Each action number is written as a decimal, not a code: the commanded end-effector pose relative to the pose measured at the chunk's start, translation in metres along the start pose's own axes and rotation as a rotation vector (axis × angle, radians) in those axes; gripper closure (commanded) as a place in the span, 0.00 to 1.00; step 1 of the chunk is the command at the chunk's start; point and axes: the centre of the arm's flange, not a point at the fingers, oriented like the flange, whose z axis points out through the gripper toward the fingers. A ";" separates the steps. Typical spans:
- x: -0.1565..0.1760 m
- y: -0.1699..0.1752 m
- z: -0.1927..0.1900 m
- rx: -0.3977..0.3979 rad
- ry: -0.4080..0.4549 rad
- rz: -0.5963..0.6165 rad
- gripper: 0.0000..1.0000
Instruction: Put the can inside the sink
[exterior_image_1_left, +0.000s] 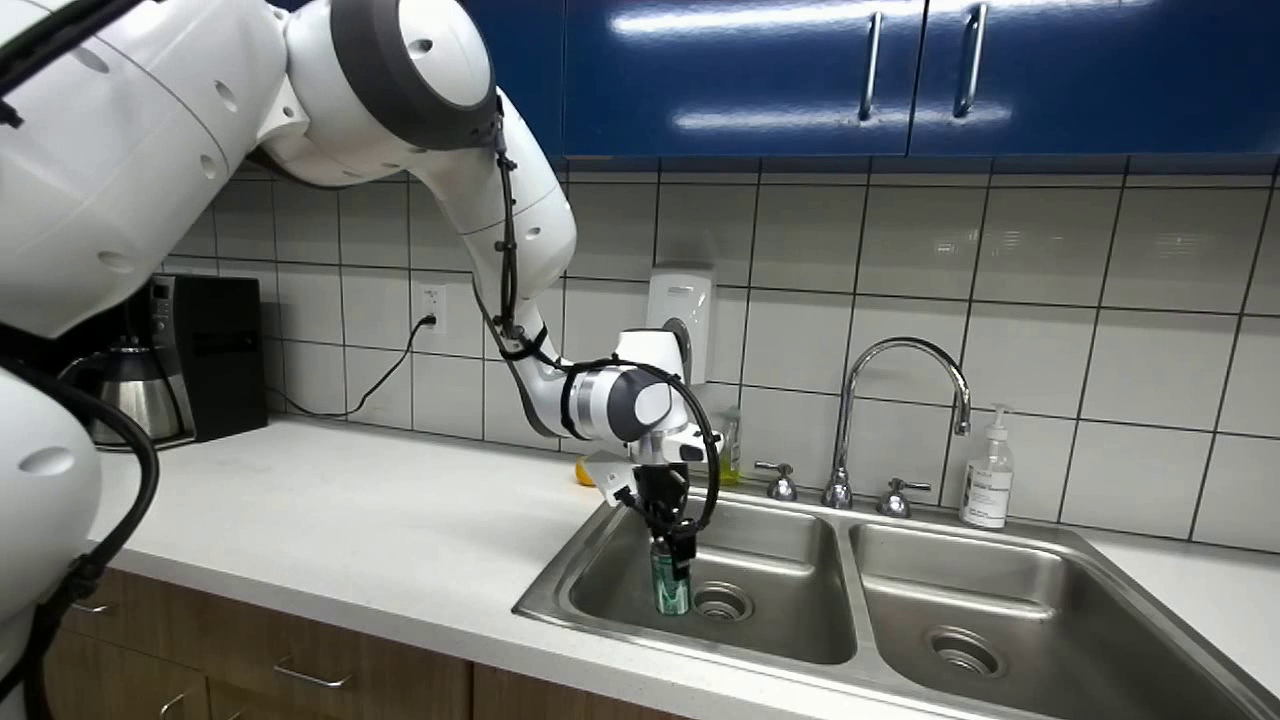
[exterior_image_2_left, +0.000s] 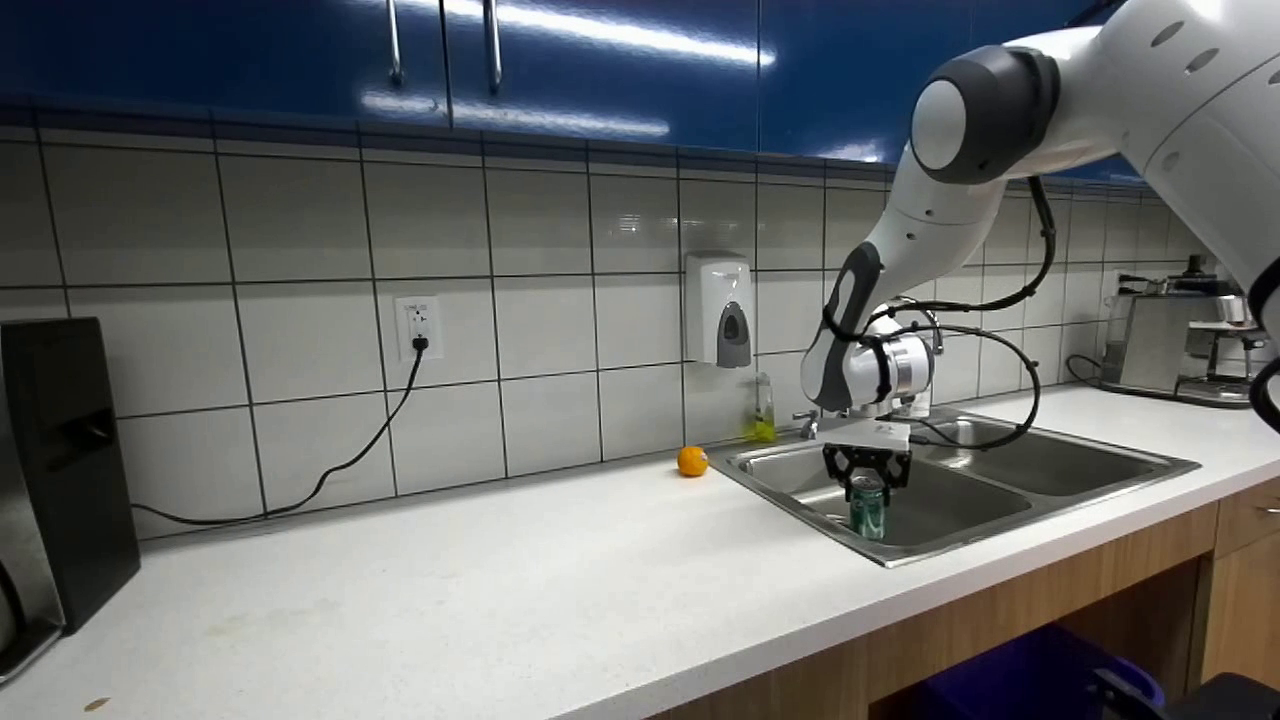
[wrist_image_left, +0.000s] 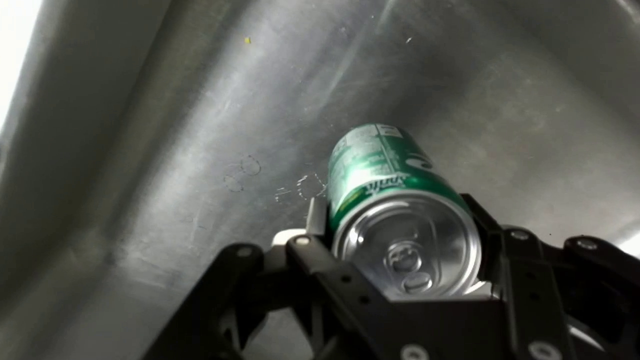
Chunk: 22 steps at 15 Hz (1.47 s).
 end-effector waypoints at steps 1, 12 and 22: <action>0.016 -0.005 0.006 0.004 -0.021 0.023 0.62; 0.016 0.001 0.037 -0.019 -0.096 0.066 0.62; 0.017 -0.002 0.048 -0.035 -0.116 0.064 0.62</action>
